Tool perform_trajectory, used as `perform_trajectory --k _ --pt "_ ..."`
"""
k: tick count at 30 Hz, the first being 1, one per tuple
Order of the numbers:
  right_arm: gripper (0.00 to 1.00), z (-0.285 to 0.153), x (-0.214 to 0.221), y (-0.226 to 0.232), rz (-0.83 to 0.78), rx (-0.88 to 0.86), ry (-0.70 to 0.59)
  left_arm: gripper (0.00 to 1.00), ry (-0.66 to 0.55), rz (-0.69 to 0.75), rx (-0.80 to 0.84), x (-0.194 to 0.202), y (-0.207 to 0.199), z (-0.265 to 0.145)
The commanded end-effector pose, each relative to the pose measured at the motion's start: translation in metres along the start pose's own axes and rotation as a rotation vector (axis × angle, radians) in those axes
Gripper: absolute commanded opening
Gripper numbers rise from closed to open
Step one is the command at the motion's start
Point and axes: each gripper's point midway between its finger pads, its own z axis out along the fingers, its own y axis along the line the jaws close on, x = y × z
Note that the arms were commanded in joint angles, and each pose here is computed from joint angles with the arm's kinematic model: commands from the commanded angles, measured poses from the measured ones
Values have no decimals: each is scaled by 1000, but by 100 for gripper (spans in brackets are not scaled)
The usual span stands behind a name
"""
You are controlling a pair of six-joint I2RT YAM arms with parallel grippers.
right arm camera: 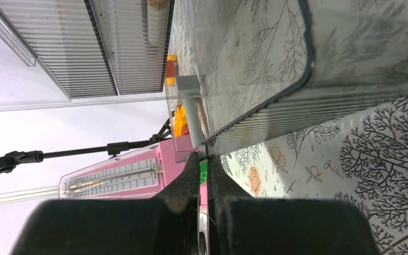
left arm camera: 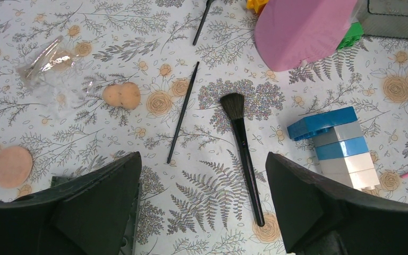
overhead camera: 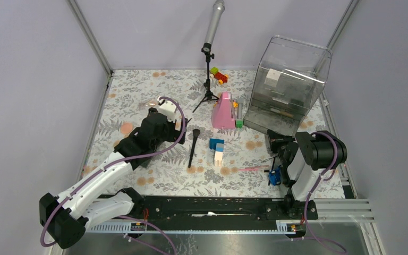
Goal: Organize the makeup
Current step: Open the drawer in the storage box.
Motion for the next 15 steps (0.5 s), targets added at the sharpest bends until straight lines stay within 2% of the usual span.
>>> perform_trajectory --k 1,15 --pt "0 -36 16 -28 -110 65 66 99 -38 -2 11 -10 -1 1" --pt "0 -51 20 -46 -113 129 85 99 -36 -1 6 -9 0 2"
